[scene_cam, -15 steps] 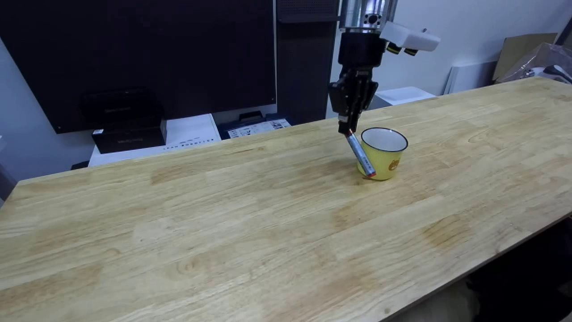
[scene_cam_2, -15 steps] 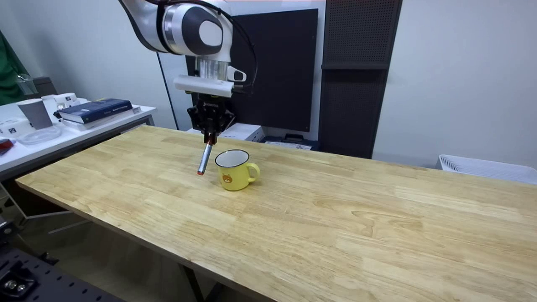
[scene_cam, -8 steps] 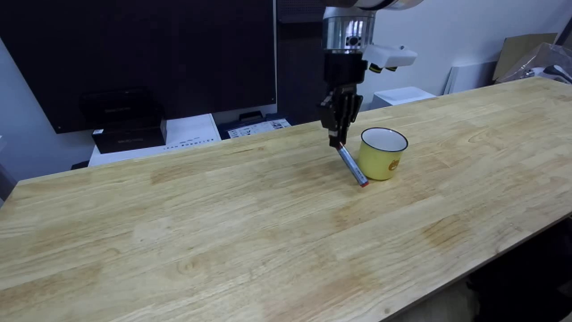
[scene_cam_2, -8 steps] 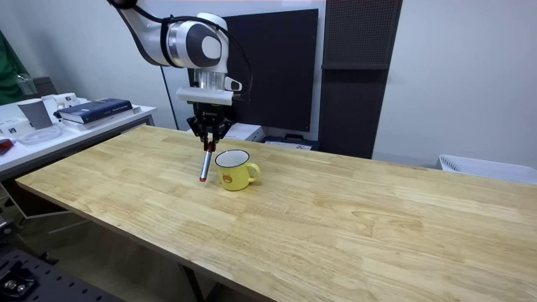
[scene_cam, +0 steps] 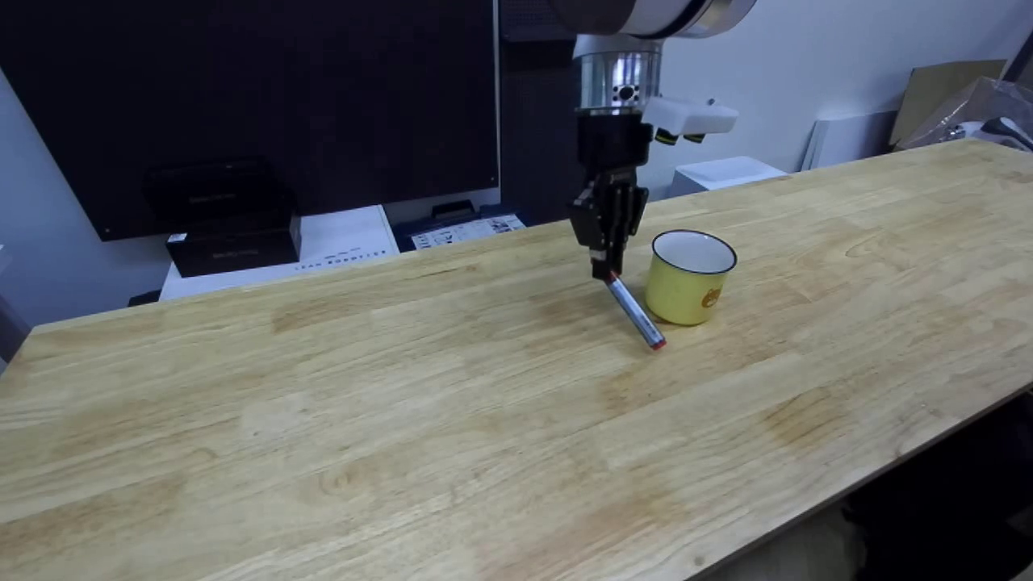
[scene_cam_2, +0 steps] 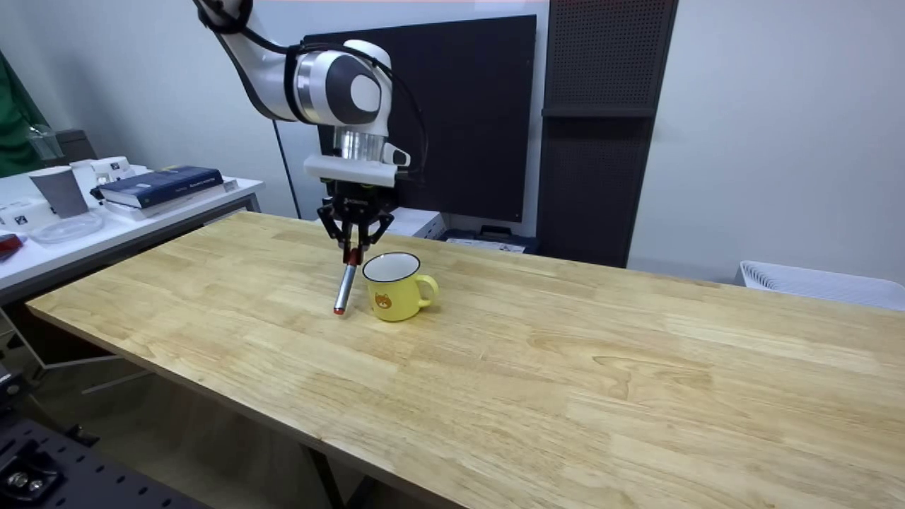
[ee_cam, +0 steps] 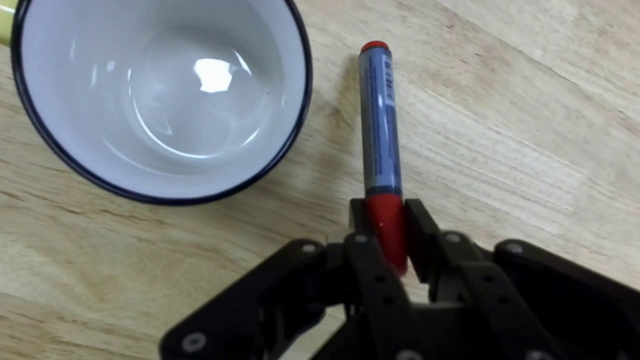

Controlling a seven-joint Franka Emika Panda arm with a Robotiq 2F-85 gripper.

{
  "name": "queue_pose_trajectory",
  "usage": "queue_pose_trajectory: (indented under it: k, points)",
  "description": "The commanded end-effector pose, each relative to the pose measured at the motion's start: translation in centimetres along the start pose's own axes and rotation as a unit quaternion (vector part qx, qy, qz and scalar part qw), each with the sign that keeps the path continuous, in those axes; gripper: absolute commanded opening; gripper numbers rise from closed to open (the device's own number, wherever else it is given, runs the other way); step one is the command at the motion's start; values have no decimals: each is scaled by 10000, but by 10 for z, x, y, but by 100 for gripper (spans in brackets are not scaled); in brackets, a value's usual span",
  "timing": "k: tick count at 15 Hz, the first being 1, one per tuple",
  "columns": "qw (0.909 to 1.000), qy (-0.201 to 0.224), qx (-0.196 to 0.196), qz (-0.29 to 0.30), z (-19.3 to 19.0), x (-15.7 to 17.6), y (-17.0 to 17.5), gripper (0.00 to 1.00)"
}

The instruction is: Take the red marker out of the yellow mug

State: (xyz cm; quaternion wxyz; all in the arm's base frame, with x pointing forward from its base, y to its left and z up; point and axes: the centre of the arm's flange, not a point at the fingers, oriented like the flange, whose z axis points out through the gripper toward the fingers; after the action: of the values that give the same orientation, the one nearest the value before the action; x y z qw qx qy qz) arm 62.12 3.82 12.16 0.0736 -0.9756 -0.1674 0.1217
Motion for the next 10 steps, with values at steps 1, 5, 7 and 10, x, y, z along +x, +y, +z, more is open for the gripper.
queue_pose_trajectory:
  k: [1, 5, 7, 10]
  points:
    - [9998, -138, 97, 106, 0, 15, 8, 5]
    - [9995, -228, 138, 141, 3, 18, 13, 37]
    - [9994, -256, 152, 146, 5, 19, 14, 52]
    - [9994, -273, 151, 142, 4, 22, 15, 72]
